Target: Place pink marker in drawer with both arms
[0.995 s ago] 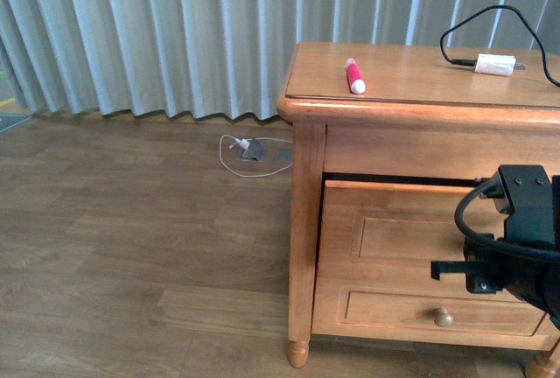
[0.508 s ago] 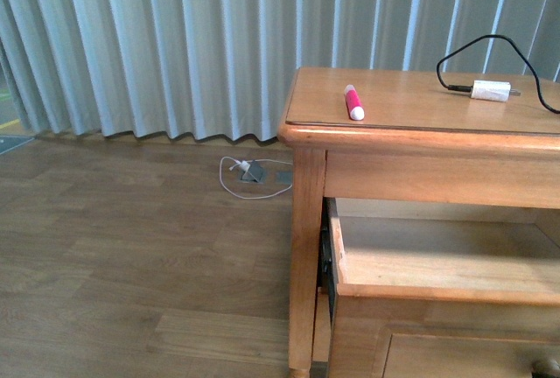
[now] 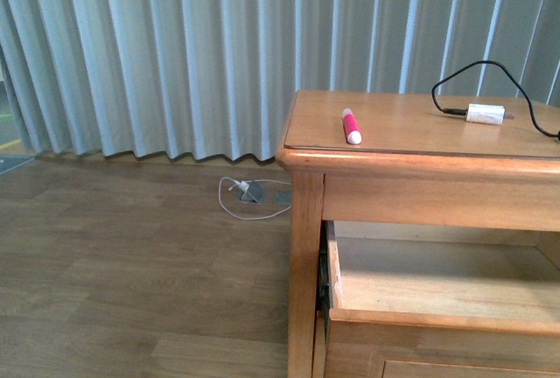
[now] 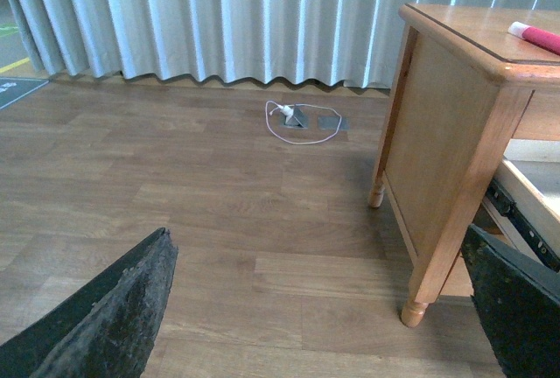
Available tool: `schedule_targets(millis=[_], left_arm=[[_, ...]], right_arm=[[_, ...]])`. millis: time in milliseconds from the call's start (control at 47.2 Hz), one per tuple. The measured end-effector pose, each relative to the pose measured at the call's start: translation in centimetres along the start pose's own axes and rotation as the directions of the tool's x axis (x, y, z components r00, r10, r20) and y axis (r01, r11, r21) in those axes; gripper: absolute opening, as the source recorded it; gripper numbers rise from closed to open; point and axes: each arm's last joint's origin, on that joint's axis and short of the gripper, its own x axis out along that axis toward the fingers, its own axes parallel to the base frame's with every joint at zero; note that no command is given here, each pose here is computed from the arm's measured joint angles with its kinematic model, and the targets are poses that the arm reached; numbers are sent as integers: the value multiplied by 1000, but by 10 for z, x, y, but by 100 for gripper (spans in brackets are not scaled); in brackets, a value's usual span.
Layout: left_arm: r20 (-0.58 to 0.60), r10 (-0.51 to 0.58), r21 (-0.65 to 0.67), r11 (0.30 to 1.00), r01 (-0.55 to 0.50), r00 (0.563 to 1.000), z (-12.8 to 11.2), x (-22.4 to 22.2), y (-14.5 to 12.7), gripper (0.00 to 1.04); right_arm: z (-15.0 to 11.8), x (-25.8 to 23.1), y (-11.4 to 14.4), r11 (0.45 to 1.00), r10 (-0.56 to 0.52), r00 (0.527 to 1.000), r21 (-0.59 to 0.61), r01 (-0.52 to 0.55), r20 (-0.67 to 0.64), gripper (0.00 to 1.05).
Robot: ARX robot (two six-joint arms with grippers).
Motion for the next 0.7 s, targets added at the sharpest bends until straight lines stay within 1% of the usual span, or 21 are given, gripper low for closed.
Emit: schedule_targets(millis=[233, 254, 296, 339, 487, 699], left_arm=[[0, 0, 0, 1000, 0, 1000, 0, 0, 0, 99], [0, 0, 0, 1000, 0, 1000, 0, 0, 0, 99], [0, 0, 0, 1000, 0, 1000, 0, 0, 0, 99], [0, 0, 0, 1000, 0, 1000, 0, 0, 0, 99], [0, 0, 0, 1000, 0, 1000, 0, 0, 0, 99], [0, 0, 0, 1000, 0, 1000, 0, 0, 0, 99]], right_arm=[[39, -57, -8, 994, 82, 989, 56, -90, 123, 97], [43, -65, -8, 993, 95, 986, 59, -103, 139, 98], [50, -80, -8, 990, 118, 979, 56, -129, 167, 96], [52, -92, -8, 987, 140, 973, 54, -152, 182, 96], [52, -125, -7, 973, 206, 953, 58, -224, 221, 96], [51, -131, -8, 975, 196, 950, 60, -216, 241, 96]])
